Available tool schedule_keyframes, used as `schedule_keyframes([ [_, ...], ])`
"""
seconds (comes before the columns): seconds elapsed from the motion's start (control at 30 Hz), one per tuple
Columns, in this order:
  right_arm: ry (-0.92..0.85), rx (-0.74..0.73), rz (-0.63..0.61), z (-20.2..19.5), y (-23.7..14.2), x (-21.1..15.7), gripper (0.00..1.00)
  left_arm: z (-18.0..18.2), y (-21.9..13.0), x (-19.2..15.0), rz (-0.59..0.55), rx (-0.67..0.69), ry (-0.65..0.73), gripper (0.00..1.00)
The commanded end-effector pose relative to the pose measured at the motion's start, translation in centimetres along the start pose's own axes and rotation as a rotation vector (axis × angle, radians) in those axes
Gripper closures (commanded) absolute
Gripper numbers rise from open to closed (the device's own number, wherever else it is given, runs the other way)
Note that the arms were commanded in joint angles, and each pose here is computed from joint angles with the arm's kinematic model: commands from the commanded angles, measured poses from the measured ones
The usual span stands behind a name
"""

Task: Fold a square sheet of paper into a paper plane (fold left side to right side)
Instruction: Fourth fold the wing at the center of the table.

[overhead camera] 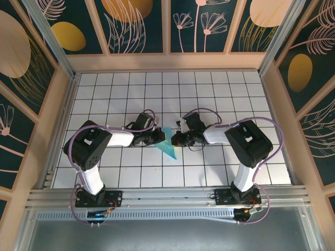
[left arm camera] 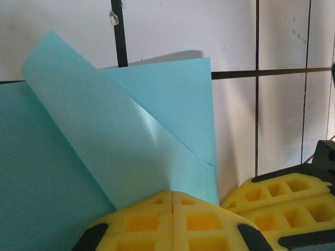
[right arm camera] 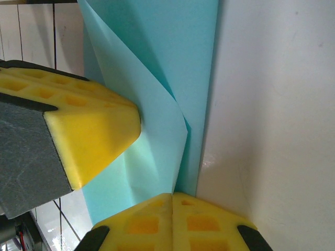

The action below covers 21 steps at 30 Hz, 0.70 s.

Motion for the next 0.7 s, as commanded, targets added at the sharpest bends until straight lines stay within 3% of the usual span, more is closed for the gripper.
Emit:
schedule_keyframes([
  [0.0,0.046,-0.2,0.044,-4.4,1.2,-2.2,1.0,2.7,0.4,-1.9,0.056,0.116,-0.013,1.0],
  [0.4,-0.009,-0.086,-0.075,0.5,-0.9,1.3,0.99,4.1,0.5,-2.7,0.083,0.175,-0.021,1.0],
  [0.67,-0.028,-0.013,-0.19,3.4,-4.3,2.9,0.83,4.5,0.5,-3.0,0.093,0.202,-0.019,1.0],
])
Point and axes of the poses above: each hand's point on the last joint's axis, 136 mm out from that joint toward the fingers, its own y axis out along the fingers, its own z axis along the line the jaws close on, x = y × z, the point moved 4 cm from there along -y, back along the fingers, and after that the axes turned 5 degrees about y, right-handed, at the moved point
